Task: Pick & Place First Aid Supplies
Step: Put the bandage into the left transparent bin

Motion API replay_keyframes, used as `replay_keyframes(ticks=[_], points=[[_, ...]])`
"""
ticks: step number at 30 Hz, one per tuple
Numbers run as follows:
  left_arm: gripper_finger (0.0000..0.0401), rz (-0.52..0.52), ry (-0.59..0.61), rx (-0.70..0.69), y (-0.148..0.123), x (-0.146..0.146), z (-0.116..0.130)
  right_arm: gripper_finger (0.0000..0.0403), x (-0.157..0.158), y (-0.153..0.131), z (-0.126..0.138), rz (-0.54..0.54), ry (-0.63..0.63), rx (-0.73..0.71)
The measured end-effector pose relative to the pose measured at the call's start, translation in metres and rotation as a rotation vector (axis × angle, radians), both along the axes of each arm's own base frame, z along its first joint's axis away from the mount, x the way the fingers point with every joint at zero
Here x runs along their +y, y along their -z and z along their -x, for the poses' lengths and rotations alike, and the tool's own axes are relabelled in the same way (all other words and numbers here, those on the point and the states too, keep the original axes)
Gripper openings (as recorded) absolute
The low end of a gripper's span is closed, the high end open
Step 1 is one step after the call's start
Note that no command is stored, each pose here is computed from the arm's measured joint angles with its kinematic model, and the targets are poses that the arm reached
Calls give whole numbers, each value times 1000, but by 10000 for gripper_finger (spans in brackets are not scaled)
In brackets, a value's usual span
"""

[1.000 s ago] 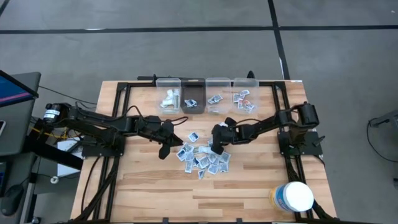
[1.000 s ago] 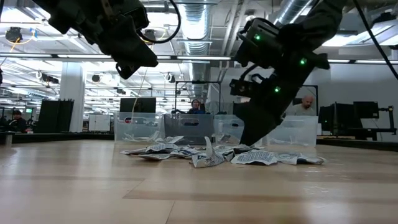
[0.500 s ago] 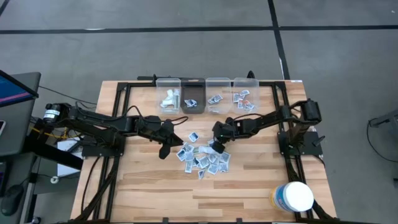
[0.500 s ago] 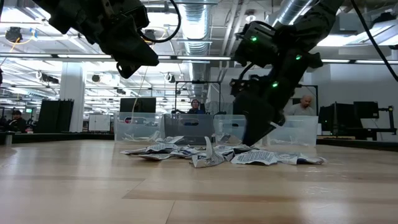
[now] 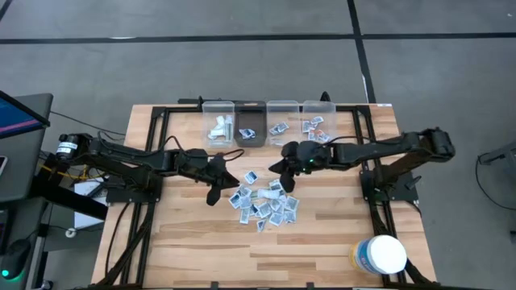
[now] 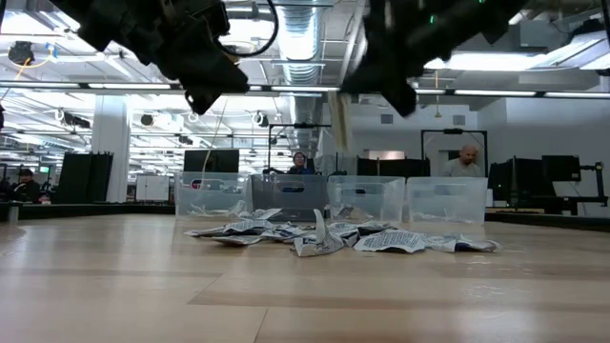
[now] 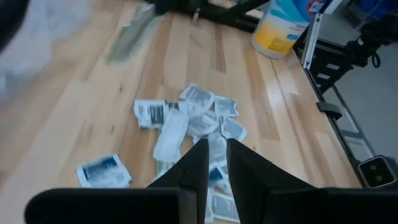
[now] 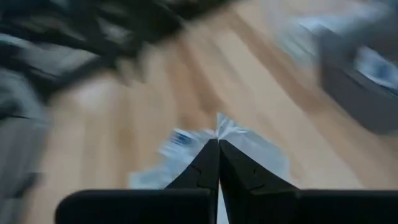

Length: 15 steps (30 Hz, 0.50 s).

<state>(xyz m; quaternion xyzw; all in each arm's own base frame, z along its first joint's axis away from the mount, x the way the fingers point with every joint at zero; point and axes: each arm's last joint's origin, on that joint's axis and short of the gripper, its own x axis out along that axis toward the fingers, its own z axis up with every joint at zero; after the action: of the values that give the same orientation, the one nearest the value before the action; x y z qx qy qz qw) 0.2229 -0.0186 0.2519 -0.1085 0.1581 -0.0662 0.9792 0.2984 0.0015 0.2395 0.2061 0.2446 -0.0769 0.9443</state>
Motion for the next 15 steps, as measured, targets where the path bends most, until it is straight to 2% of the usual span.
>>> replay_keyframes(ticks=[5, 9, 15], points=[[59, -93, 35, -145, -12, 0, -3, 0, 4, -24, 3, -66, -137, -159], [70, -200, 76, -282, -23, -1, -4, 0, 8, -29, 3, -102, -172, -200], [113, -308, 91, -326, -25, -1, -4, 0, 15, -28, 1, -130, -192, -204]])
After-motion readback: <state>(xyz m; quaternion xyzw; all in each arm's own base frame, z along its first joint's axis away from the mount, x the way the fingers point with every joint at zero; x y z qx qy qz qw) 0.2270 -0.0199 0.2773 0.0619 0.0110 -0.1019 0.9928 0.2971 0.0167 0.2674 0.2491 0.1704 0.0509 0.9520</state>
